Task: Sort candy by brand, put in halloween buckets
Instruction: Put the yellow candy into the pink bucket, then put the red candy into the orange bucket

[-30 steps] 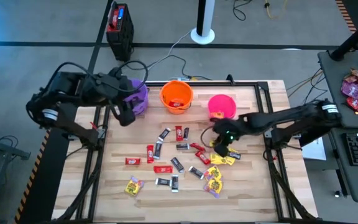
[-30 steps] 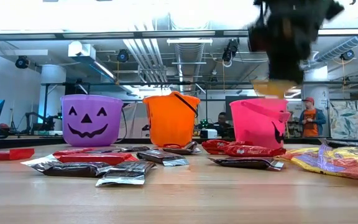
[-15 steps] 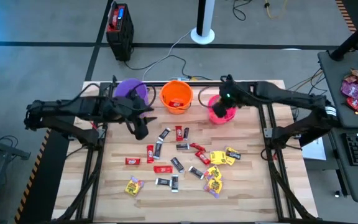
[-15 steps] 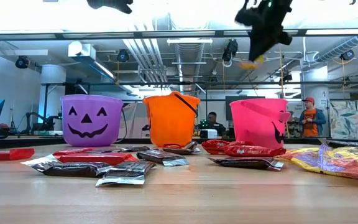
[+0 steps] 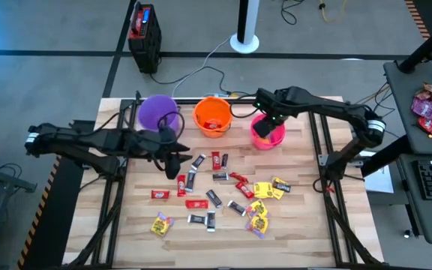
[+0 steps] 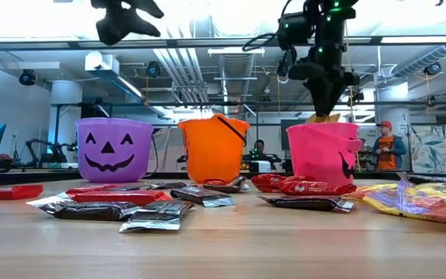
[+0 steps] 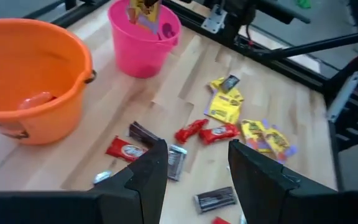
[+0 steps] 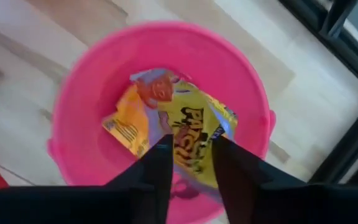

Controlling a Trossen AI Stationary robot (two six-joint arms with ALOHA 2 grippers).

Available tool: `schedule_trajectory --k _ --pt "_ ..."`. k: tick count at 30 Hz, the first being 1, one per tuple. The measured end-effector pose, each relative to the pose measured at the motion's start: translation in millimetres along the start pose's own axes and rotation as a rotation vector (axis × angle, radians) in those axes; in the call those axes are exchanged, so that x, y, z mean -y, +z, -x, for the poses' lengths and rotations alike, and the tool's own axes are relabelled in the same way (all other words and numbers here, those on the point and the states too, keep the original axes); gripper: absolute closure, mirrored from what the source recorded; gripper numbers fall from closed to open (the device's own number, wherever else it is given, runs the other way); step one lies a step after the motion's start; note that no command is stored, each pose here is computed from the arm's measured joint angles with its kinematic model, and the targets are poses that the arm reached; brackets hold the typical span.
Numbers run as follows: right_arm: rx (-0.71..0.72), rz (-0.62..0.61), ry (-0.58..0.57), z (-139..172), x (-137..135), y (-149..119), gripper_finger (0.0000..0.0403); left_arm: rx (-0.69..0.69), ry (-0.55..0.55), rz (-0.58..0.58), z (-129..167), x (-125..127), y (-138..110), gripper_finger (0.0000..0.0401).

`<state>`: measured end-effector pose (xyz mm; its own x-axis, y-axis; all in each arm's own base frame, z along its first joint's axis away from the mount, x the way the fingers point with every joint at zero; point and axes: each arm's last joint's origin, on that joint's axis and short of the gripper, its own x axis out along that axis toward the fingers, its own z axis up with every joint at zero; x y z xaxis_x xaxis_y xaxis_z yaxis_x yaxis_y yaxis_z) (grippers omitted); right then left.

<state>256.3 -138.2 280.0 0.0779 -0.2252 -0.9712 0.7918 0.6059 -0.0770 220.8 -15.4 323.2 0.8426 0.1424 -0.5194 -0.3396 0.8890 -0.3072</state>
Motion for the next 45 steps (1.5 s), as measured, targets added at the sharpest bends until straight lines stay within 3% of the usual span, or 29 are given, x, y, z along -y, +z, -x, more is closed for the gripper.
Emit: schedule_trajectory --k 7,10,14,18,24,31,38,45 --pt "0.020 -0.030 0.035 10.2 3.0 -4.0 0.0232 -0.082 -0.059 0.037 18.3 5.3 12.8 0.0248" --pt "0.044 -0.033 0.165 20.8 -0.3 -6.2 0.0221 -0.107 -0.045 0.024 30.0 8.4 24.8 0.0248" --pt "0.119 0.119 0.427 40.3 -28.7 -14.1 0.0219 -0.044 0.020 -0.126 40.2 12.3 45.3 0.0248" --pt "0.183 0.313 0.513 53.8 -70.8 -36.1 0.0226 0.008 0.089 -0.311 39.9 10.2 62.9 0.0248" --pt "0.229 0.509 0.444 47.6 -136.2 -77.9 0.0235 0.001 0.098 -0.437 27.9 -6.5 73.6 0.0248" --pt "0.205 0.466 0.317 -7.1 -192.6 -92.1 0.0233 0.085 -0.176 -0.397 11.2 -16.2 75.8 0.0248" --pt "0.058 0.427 0.168 -74.8 -208.5 -90.4 0.0223 0.113 -0.205 -0.376 16.4 -14.5 79.6 0.0248" --pt "-0.002 0.390 0.118 -103.3 -207.0 -83.2 0.0233 0.177 -0.217 -0.379 37.8 -12.1 86.8 0.0248"
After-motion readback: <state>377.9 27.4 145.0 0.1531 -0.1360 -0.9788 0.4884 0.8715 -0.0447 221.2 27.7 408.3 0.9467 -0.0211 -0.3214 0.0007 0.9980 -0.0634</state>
